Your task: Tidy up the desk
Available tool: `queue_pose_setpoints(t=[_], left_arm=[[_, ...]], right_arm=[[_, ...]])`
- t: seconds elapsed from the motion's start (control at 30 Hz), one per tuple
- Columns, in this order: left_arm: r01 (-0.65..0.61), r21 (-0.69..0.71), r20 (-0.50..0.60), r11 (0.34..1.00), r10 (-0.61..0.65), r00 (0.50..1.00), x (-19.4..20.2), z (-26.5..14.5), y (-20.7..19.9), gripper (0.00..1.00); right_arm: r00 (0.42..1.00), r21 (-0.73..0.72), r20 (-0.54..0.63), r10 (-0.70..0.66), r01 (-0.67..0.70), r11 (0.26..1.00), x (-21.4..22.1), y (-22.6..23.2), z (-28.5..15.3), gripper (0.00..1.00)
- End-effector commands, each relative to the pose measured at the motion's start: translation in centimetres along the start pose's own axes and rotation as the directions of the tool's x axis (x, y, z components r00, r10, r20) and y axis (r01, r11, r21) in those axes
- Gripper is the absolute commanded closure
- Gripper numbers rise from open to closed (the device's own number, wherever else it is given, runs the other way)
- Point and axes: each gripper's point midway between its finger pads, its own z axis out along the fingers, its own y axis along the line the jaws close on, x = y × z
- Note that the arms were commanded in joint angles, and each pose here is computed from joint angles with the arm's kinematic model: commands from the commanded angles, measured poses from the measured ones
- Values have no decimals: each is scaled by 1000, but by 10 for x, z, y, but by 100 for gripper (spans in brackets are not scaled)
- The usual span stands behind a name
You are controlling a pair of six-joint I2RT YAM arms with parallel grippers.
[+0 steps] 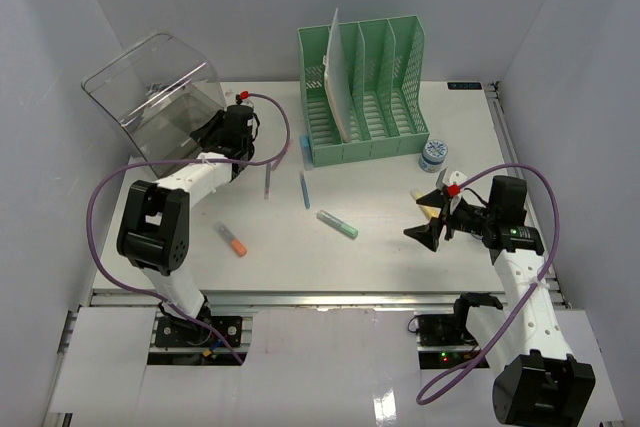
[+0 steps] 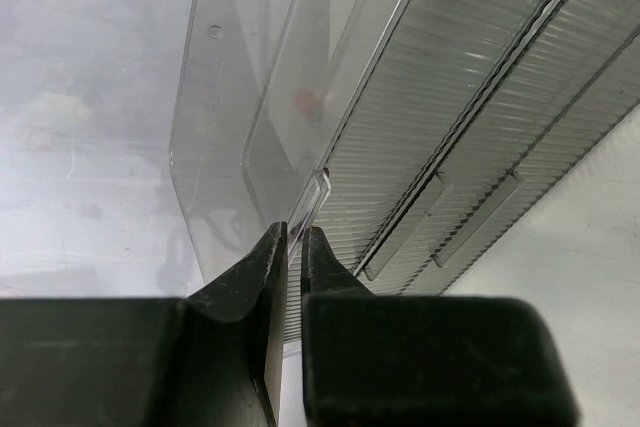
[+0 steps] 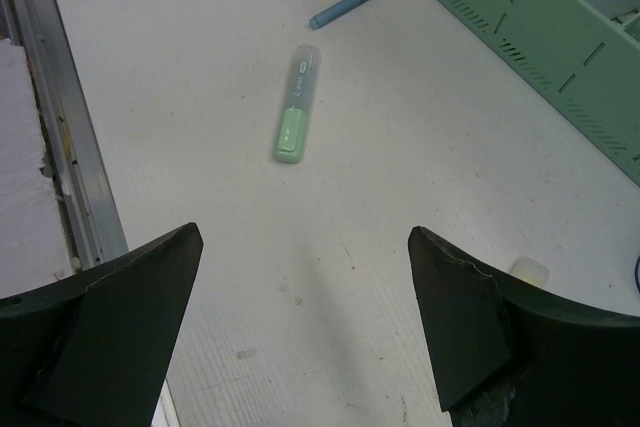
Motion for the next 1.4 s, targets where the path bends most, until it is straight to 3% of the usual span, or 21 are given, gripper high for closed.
queue_pose_setpoints(t=[0.0,0.43,0.63,0.77,0.93,1.1,1.2,1.3,1.37], left_arm=[[24,30,21,999,-25,999,-3,-12,1,100],[173,86,123,981,-183,975,-26,-58,37,100],[212,111,141,971,-227,964,-28,-67,46,100],[227,121,140,967,-243,960,-27,-71,49,100],[248,127,147,960,-265,953,-30,-76,58,100],[270,130,159,954,-289,944,-33,-80,67,100],[287,143,140,947,-307,942,-29,-82,65,100],[393,232,105,890,-424,900,-29,-92,59,100],[523,387,19,759,-574,819,-29,-109,42,97]], right_arm=[[999,-13,27,-45,46,999,-13,3,-2,10],[999,-56,48,-20,23,998,-13,10,1,10],[992,-167,85,95,-80,983,-37,22,15,7],[991,-251,50,125,-109,962,-70,34,47,3],[964,-308,-85,250,-264,914,-98,50,115,0],[901,-260,-202,384,-427,866,-93,50,188,7],[922,-290,-192,335,-380,878,-103,61,216,11],[944,-344,-191,269,-322,882,-105,63,231,8],[961,-440,-177,212,-270,857,-107,70,229,6]])
